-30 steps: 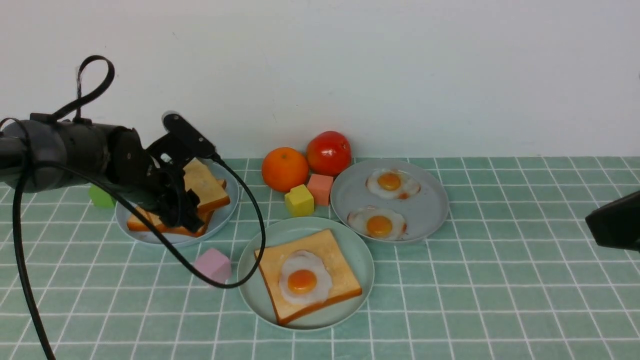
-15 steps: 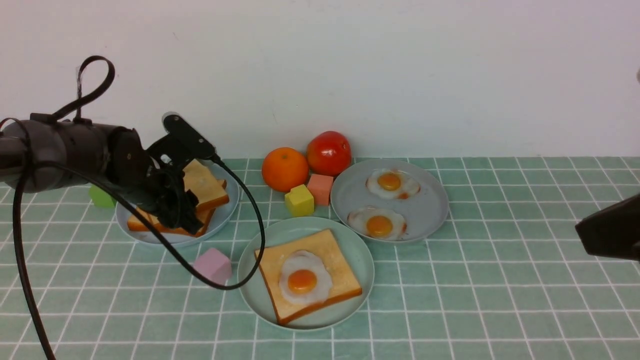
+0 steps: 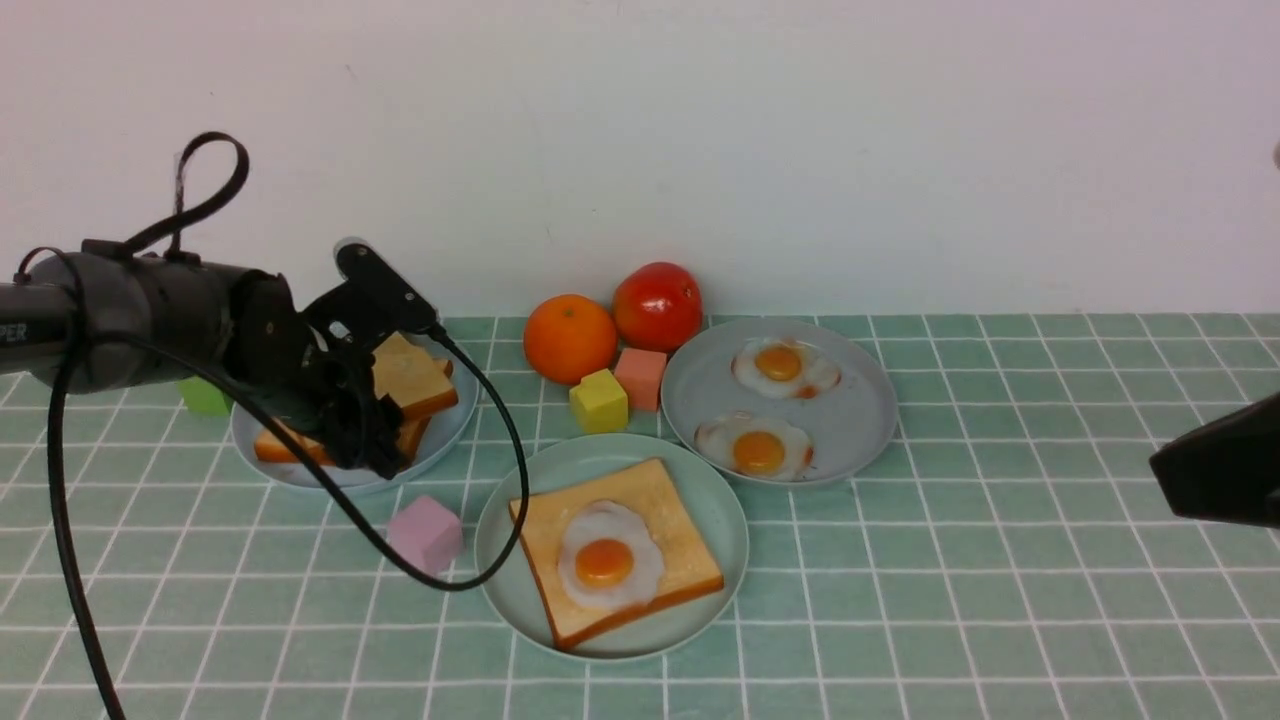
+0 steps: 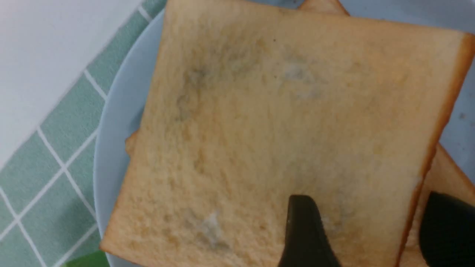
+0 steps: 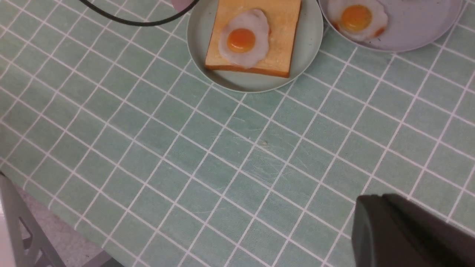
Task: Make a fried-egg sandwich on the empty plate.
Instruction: Use the left arm to grab a slice of bread, then use the left arm to place a slice of bread on the fried egg in the middle
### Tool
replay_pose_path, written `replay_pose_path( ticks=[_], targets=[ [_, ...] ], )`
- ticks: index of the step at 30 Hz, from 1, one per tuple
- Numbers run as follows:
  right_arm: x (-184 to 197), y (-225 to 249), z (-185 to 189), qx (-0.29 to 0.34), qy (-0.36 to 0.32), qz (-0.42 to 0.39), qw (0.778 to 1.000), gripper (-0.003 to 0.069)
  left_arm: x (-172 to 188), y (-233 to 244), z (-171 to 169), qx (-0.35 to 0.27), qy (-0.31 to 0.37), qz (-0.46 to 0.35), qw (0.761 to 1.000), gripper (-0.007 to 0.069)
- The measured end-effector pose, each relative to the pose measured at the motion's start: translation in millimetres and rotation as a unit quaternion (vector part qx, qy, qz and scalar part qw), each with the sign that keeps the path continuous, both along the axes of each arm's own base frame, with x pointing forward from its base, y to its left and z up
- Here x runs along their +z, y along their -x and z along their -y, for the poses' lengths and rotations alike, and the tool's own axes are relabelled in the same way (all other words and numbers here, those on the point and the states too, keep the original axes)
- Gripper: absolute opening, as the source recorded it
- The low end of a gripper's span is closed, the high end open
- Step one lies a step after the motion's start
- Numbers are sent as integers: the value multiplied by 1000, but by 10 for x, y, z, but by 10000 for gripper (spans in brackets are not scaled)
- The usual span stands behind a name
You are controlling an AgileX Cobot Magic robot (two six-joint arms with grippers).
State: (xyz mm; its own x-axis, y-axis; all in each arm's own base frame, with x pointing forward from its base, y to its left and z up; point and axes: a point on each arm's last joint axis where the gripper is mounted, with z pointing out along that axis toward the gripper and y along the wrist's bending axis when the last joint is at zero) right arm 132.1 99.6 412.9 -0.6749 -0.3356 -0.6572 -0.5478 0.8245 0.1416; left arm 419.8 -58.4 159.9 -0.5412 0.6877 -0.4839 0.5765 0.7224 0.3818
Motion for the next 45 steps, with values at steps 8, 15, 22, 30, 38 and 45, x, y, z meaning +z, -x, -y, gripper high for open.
replay_pose_path(
  ticks=[8,15,22,30,38,45],
  targets=[
    [1,3,-4,1,-3,-2,1000,40,-8,-14,2,0,0,1,1000,228],
    [1,3,-4,1,-3,-2,1000,44,72,3,3,-2,-1,5,1000,42],
    [10,18,7,4,-2,2,1000,50,450,155,61,-9,0,11,1000,42],
    [111,271,227,1,13,35,999,53,942,861,899,-110,35,1,993,42],
    [239,644,486,-2,-12,81,997,53,645,1513,1428,-187,27,-56,980,42],
    [298,862,631,-3,-35,115,993,53,585,1504,1554,-222,8,-8,975,42]
  ],
)
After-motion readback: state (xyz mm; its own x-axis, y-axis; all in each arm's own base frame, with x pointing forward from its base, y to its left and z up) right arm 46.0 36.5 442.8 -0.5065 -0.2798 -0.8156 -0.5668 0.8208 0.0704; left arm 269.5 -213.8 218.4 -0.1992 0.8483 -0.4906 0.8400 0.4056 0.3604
